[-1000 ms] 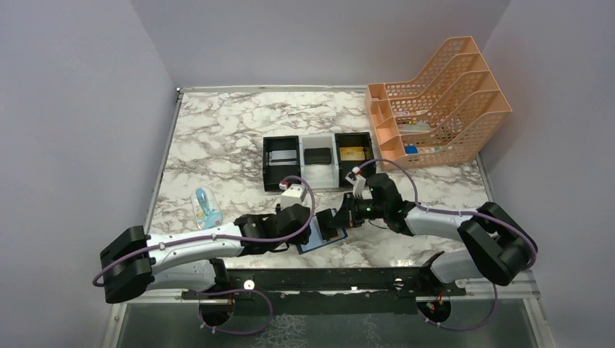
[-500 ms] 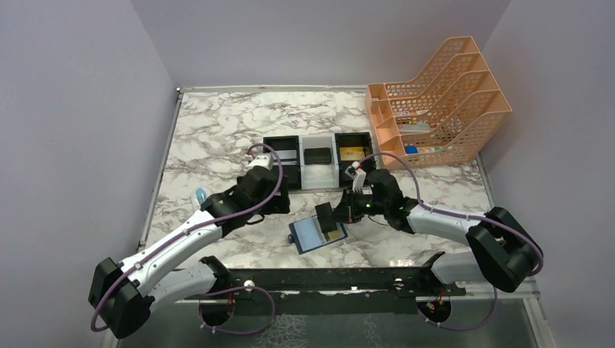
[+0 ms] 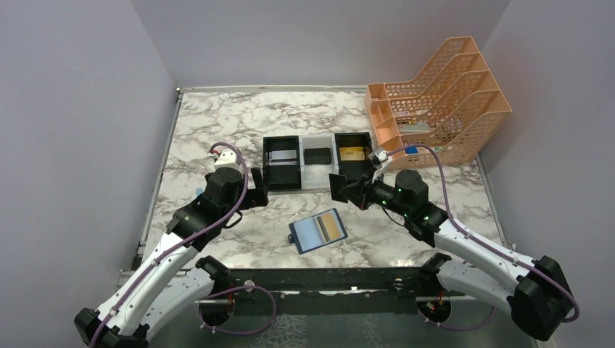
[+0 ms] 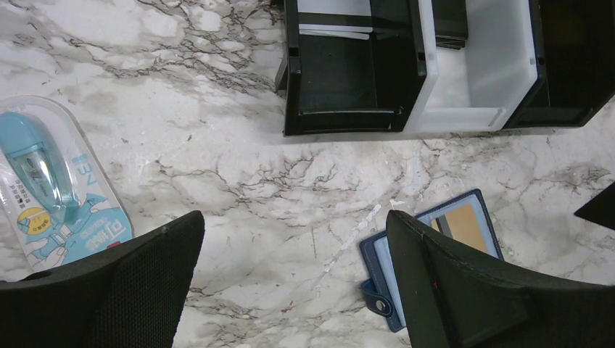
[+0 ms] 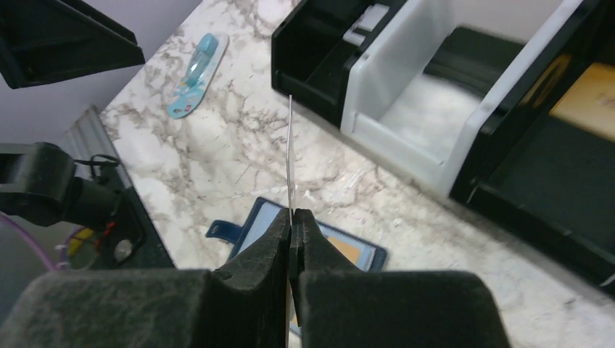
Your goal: Take the credit cards out of the card holder
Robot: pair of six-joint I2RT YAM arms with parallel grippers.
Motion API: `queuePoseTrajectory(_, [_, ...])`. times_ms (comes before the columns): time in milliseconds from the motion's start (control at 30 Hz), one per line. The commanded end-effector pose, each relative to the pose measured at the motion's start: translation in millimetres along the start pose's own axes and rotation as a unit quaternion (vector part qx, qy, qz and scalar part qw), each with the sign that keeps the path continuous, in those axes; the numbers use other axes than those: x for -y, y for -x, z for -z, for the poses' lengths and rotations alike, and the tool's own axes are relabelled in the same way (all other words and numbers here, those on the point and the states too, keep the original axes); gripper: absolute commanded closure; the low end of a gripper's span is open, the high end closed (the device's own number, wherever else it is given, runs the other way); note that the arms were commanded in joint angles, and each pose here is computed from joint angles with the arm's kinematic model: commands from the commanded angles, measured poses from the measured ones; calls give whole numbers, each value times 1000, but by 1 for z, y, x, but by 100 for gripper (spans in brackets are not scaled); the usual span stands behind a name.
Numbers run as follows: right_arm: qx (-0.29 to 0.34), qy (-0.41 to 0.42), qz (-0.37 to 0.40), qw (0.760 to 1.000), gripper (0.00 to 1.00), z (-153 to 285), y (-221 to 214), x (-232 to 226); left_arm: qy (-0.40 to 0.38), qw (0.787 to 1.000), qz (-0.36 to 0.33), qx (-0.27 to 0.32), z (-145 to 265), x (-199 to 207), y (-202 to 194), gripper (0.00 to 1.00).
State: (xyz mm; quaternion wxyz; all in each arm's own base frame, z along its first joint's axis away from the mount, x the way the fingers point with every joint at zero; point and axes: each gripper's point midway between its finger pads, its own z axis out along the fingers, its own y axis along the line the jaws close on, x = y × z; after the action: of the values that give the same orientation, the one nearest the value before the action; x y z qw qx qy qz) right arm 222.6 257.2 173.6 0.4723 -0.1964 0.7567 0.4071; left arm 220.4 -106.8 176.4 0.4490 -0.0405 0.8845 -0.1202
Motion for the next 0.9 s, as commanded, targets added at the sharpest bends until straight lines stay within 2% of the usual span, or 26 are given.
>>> queuePoseTrajectory(0, [101, -5, 128, 987, 99, 8, 57, -6, 24, 1000, 6, 5, 0, -12, -5, 1])
queuePoseTrajectory(200, [110, 11, 211, 971, 99, -1, 78, -15, 24, 1000, 0, -3, -2, -12, -7, 1])
queuePoseTrajectory(433, [97, -46, 300, 948, 99, -20, 85, -19, 25, 1000, 8, 16, 3, -14, -1, 1])
queuePoseTrajectory(500, [83, -64, 350, 931, 99, -28, 80, -22, 27, 999, 10, 19, 3, -15, 0, 1])
queuePoseTrajectory(633, [36, -117, 476, 871, 99, -44, 60, -22, 31, 999, 10, 20, 3, -16, 0, 1])
queuePoseTrajectory(733, [21, -164, 476, 864, 99, -49, 59, -7, 31, 999, 9, 17, 2, -16, -1, 1])
queuePoseTrajectory(867, [27, -167, 487, 857, 99, -57, 60, -6, 34, 999, 8, 18, 3, -17, 0, 1])
